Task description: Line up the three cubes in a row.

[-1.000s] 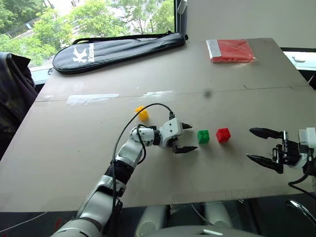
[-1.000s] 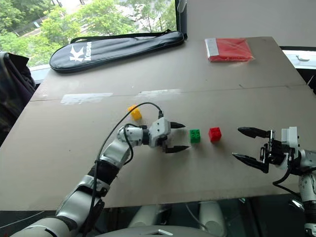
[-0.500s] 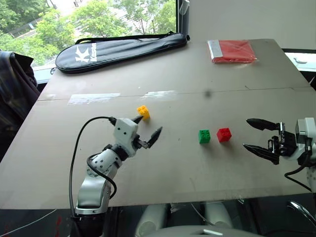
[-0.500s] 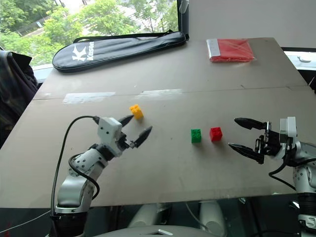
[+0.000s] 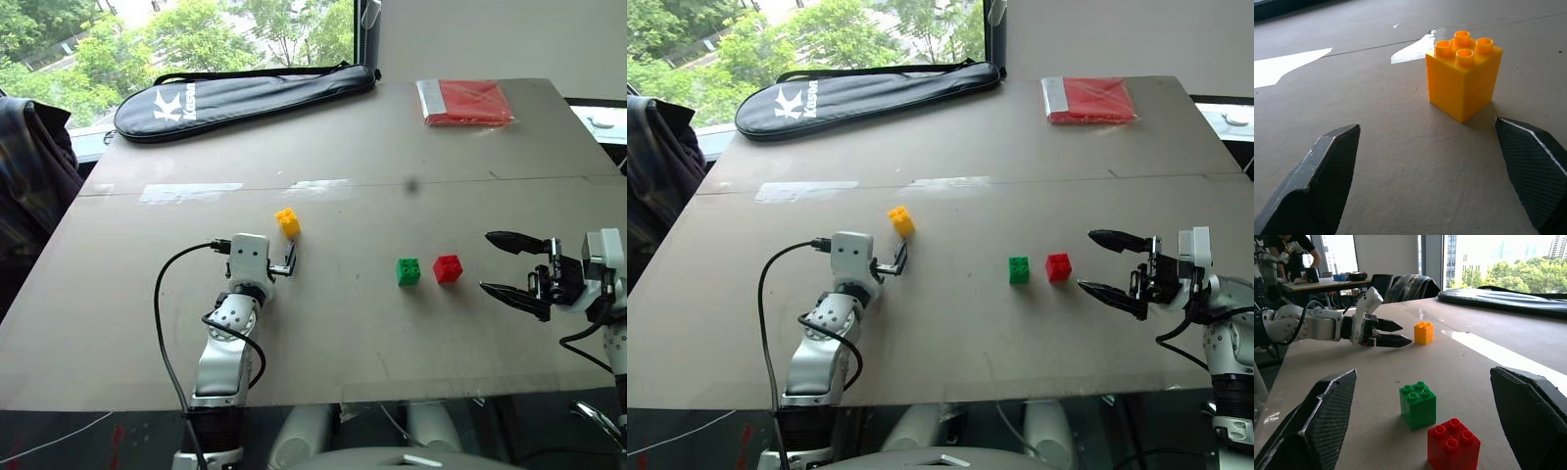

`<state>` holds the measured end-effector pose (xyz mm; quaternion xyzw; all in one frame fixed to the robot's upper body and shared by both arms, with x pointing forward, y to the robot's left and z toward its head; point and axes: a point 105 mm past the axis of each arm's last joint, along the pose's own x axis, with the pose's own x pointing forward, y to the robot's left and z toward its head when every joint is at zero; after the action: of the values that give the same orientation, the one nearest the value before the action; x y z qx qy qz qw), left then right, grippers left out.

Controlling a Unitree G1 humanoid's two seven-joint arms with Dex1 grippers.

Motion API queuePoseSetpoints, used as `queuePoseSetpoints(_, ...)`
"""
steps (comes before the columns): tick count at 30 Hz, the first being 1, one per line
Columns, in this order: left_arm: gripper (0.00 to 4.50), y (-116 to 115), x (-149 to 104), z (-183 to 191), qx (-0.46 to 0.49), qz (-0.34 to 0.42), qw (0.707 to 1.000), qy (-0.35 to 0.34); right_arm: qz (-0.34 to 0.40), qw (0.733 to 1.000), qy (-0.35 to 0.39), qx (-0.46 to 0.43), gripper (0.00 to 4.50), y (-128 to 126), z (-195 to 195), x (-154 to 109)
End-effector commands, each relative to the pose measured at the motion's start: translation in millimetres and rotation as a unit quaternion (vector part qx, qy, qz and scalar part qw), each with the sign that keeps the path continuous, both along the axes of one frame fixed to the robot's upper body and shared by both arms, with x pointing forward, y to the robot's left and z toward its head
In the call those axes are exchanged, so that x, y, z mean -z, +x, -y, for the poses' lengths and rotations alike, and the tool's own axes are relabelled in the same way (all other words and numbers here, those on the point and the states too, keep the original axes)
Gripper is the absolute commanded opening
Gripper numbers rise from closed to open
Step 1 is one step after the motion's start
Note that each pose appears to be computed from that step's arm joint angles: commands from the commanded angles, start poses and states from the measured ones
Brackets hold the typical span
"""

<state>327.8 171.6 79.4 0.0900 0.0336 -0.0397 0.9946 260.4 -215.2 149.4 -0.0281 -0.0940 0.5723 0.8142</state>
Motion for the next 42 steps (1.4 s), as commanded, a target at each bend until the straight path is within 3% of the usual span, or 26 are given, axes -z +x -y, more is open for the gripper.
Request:
queuePoseSetpoints(1, 4.48, 3.9, -4.9, 20.9, 0.040, 0.004, 0.999, 0.006, 0.023, 1.000, -0.005, 0.005, 4.50, -2.4, 2.4, -7.5)
queuePoseSetpoints(12, 4.48, 30.1, -2.9, 38.7, 0.008, -0.012, 1.000, 0.012, 0.031, 0.999, -0.014, 0.015, 4.50, -4.6, 2.8, -7.9)
queuePoseSetpoints(23, 4.48, 33.1, 2.6, 23.4, -0.044, -0.032, 0.998, -0.008, 0.038, 0.999, -0.017, 0.020, 4.50, -4.4, 1.6, -9.9)
queuePoseSetpoints(42, 4.48, 33.8, 6.0, 22.1, -0.032, -0.030, 0.999, 0.003, 0.032, 0.998, 0.014, 0.056, 4.50, 5.6, -1.0, -17.4)
